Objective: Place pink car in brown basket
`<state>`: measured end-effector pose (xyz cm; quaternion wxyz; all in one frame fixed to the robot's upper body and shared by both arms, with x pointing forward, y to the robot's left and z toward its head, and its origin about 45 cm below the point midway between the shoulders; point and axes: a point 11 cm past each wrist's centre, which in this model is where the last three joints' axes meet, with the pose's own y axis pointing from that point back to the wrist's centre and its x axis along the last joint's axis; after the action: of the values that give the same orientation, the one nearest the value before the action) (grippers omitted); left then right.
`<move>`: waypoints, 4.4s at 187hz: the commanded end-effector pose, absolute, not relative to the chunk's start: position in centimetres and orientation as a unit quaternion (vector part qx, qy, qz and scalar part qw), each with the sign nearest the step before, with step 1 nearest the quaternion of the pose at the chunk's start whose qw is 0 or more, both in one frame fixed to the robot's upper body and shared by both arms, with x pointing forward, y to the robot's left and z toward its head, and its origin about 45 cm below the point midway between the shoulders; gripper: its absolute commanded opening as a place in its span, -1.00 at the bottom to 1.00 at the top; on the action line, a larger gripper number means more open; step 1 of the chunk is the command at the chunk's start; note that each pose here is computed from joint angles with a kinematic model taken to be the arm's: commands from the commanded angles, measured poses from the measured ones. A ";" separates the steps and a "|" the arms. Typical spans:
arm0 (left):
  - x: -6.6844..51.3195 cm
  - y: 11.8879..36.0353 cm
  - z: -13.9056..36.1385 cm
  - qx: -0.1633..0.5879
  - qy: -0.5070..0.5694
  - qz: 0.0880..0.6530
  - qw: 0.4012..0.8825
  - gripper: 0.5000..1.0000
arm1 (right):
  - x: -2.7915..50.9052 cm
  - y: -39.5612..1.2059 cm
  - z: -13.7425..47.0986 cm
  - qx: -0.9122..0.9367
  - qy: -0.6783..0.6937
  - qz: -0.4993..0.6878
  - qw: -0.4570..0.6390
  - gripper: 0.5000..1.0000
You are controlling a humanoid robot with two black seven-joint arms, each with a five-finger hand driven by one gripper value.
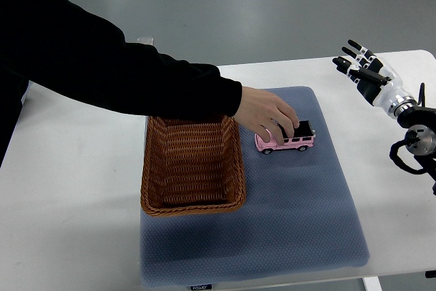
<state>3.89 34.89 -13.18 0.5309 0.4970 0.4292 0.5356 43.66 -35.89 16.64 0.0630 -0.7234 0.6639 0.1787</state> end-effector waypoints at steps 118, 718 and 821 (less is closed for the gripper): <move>4.0 34.9 -13.2 0.496 0.429 0.536 0.531 1.00 | 43.6 -35.8 16.6 -0.728 0.659 0.179 0.060 0.65; 3.4 34.6 -13.3 0.498 0.432 0.531 0.532 1.00 | 41.3 -26.5 18.1 -0.833 0.200 -0.298 -0.421 0.12; 3.4 34.6 -13.3 0.498 0.433 0.532 0.531 1.00 | 42.4 -27.1 19.8 -0.824 0.230 -0.321 -0.407 -1.00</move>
<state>3.45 34.61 -13.27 0.5314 0.4974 0.4328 0.5318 41.85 -26.97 18.90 -0.4154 -0.8276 0.2141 -0.3109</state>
